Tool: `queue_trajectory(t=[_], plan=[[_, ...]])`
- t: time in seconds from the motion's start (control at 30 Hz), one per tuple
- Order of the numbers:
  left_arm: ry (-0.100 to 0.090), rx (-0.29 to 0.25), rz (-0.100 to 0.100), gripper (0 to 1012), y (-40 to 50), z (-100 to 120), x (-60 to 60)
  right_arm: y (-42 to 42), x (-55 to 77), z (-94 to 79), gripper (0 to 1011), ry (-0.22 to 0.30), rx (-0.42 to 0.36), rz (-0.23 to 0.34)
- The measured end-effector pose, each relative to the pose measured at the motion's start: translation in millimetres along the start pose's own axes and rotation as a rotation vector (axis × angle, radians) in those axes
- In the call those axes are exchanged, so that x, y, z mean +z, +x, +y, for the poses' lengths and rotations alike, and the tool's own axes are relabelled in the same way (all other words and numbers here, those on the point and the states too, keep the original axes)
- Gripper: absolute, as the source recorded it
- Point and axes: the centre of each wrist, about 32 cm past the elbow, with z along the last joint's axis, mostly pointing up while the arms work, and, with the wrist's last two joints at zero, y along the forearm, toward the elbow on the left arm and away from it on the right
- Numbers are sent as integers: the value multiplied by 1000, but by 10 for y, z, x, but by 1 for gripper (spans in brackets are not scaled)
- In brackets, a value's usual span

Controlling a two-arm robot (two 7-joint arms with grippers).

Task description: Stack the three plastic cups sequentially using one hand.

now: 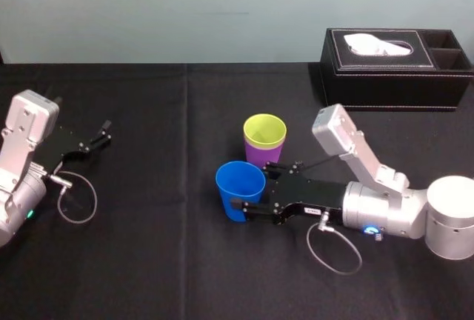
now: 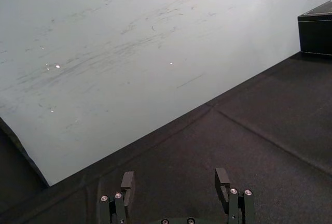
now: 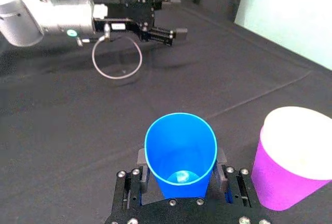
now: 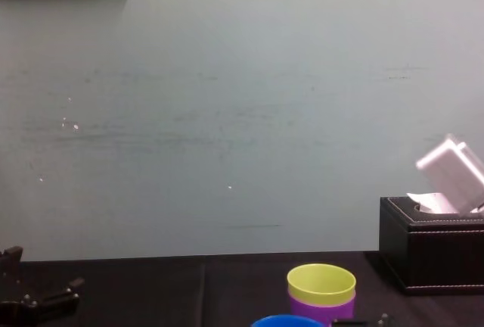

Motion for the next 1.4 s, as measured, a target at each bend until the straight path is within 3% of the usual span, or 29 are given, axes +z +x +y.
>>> queue_trajectory(t=[0.43,0.73,0.9,1.07,1.4], plan=[[0,0,0,1011,0,0,0,-111,280,-318,726,62,5,16],[0,0,0,1011,0,0,0,-105,534,-524,726,101,-34,-8],[0,0,0,1011,0,0,0,-18,716,-590,726,112,-76,-39],[0,0,0,1012,0,0,0,87,812,-593,726,112,-108,-54],[0,0,0,1011,0,0,0,301,838,-465,726,86,-142,-50]])
